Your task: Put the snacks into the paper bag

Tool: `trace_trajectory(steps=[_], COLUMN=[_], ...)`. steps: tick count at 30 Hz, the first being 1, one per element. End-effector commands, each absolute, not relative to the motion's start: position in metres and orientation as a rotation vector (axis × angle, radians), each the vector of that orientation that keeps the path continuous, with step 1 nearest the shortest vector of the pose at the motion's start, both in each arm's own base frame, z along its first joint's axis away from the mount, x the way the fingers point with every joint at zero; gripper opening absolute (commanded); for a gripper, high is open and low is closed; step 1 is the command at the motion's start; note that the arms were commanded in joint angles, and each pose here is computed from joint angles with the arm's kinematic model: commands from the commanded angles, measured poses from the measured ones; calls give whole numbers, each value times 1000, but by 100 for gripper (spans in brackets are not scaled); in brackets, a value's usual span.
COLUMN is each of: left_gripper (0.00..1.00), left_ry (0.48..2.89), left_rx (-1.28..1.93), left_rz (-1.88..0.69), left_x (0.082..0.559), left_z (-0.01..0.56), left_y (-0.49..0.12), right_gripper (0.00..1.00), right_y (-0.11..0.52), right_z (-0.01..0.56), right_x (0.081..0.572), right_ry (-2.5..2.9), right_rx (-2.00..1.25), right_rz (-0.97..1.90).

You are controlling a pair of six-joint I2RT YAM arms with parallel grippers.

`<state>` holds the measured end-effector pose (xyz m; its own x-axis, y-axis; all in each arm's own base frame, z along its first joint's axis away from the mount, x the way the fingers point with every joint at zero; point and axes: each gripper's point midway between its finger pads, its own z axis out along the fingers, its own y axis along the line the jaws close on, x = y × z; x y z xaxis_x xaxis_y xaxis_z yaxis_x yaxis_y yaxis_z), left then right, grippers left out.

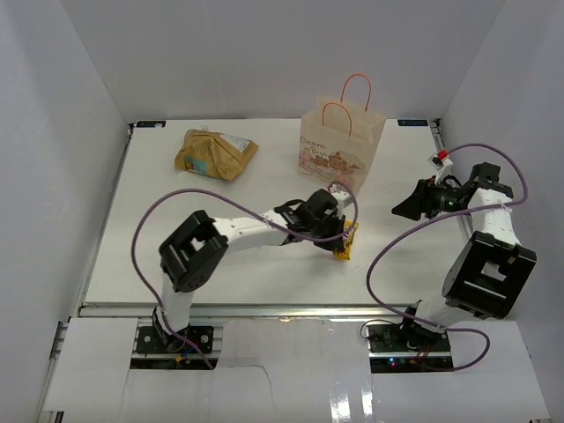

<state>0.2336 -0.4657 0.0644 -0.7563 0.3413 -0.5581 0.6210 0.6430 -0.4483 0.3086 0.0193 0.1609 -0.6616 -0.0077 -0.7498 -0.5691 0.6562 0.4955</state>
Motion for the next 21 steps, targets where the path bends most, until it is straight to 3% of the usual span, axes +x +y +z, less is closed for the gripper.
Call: trace_trajectory(steps=[1, 4, 6, 8, 14, 19, 21], left_gripper=[8, 8, 8, 7, 7, 7, 8], left_ry=[2186, 2138, 2093, 2081, 1995, 1961, 1956], left_rx=[571, 505, 489, 473, 453, 444, 435], left_rz=[-1165, -1261, -1274, -1264, -1269, -1283, -1273], left_x=[253, 243, 242, 242, 247, 248, 250], left_z=[148, 163, 176, 177, 204, 218, 219], left_y=[-448, -421, -413, -406, -405, -405, -403], right_gripper=[71, 79, 96, 90, 90, 99, 92], right_y=[48, 71, 95, 117, 188, 226, 236], right_z=[170, 178, 185, 191, 199, 197, 198], right_x=[300, 313, 320, 316, 312, 308, 304], right_ry=[2096, 2103, 2073, 2083, 2100, 2146, 2156], right_rx=[-504, -474, -376, -232, -221, -209, -234], right_rz=[986, 895, 955, 1072, 1408, 1570, 1600])
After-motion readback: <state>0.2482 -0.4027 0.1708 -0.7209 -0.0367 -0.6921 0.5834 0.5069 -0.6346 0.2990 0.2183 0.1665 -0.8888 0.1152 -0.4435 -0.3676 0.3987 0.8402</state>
